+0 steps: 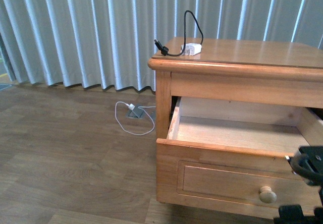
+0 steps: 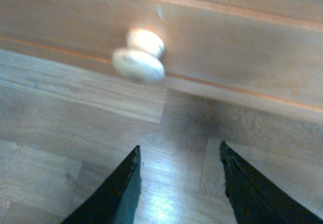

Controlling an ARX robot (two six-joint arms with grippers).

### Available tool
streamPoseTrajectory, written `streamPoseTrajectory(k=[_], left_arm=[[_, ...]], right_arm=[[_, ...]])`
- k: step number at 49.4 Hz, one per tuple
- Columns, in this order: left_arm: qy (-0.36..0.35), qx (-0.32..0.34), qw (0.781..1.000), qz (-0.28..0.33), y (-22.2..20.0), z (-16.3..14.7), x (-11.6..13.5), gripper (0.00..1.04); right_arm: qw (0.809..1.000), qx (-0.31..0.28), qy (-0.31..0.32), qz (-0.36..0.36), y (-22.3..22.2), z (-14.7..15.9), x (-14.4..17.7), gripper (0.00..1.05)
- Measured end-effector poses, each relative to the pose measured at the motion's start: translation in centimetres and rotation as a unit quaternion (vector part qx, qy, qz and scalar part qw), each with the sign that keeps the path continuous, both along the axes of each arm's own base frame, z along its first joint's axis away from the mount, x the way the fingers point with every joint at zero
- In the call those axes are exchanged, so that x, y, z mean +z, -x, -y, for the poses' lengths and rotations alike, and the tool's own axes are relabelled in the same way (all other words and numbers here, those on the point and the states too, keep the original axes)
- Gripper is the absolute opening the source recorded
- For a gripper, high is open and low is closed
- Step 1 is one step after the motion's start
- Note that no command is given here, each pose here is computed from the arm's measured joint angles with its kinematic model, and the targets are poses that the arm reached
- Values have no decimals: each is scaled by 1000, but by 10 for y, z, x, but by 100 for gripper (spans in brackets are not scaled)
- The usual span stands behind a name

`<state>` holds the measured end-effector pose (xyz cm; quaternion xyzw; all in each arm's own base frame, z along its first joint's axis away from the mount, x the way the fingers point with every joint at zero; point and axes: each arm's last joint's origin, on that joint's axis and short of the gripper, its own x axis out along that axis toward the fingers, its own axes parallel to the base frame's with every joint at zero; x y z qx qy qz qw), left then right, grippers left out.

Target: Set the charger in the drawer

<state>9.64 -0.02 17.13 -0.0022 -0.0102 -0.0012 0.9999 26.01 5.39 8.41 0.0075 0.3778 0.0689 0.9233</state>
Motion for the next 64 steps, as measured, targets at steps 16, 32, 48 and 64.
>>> streamPoseTrajectory(k=[16, 32, 48, 64], left_arm=[[0, 0, 1000, 0, 0, 0, 0, 99], [0, 0, 1000, 0, 0, 0, 0, 99], [0, 0, 1000, 0, 0, 0, 0, 99], [0, 0, 1000, 0, 0, 0, 0, 99]], right_arm=[[994, 18, -60, 87, 44, 20, 85, 95], [979, 64, -90, 169, 113, 46, 141, 96], [972, 59, -115, 197, 154, 63, 142, 96], [921, -72, 7, 383, 163, 55, 127, 56]])
